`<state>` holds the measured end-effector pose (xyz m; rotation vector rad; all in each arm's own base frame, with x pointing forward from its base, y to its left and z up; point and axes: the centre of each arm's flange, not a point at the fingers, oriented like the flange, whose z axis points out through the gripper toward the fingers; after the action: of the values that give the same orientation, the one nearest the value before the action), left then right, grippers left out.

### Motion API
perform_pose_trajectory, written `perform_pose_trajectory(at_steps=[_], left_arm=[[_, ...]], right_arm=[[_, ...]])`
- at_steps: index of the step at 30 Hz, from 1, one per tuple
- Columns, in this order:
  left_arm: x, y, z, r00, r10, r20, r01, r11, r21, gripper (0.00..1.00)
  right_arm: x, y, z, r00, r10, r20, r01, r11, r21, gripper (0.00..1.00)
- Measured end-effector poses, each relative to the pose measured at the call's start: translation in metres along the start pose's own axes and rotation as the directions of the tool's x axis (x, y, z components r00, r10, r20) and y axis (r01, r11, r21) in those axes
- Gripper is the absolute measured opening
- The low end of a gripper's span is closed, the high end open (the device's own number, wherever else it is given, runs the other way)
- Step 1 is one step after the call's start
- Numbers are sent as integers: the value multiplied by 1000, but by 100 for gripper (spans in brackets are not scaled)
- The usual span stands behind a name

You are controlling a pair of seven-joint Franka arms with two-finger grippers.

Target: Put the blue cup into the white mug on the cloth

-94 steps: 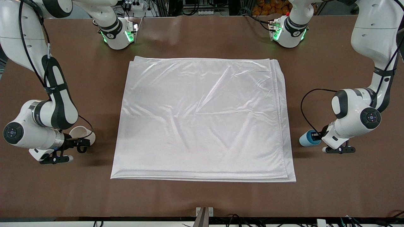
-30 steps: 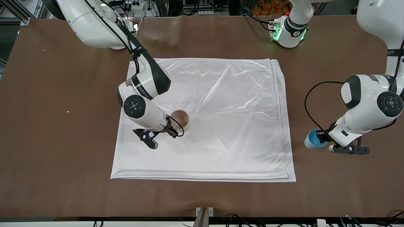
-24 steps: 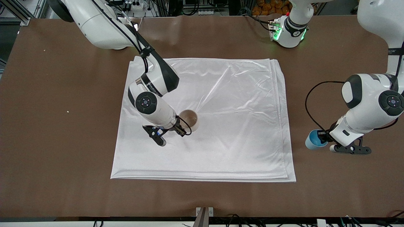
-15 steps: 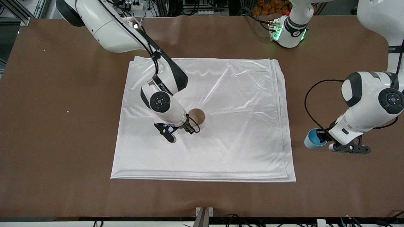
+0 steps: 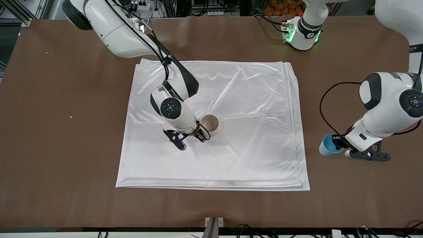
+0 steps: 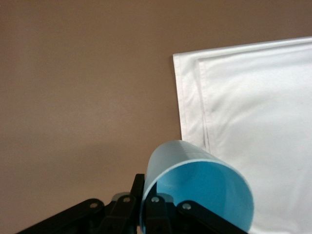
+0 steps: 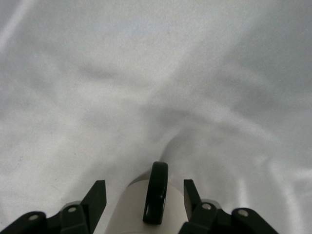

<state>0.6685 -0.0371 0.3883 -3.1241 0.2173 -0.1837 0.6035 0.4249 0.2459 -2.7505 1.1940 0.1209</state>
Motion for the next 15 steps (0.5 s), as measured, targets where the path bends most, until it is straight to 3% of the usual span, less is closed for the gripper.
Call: perform_pose_trajectory(at_steps=[1,2,3,6,15], left_arm=[[1,3,-5,1000,4,2,-4,1000,-1,4],[2,5,-8,1000,8,4,-8,1000,-2,4],[3,8,-12,1000,12,6,-12,1000,-3,4],[5,15,-21,1000,23,12,-23,1000,-7,4],[11,43,-42,998,65,19,-64,998,-27,4]], right_arm=[[4,0,-1,1000,4,-2,-4,1000,2,79],[7,0,-3,1000,9,-4,-9,1000,4,79],[14,1,-5,1000,15,-6,-15,1000,4,88],[35,6,-11,1000,1,-7,-1,1000,-19,99],[128,48,-43,973,-220,71,228,962,-152,100]])
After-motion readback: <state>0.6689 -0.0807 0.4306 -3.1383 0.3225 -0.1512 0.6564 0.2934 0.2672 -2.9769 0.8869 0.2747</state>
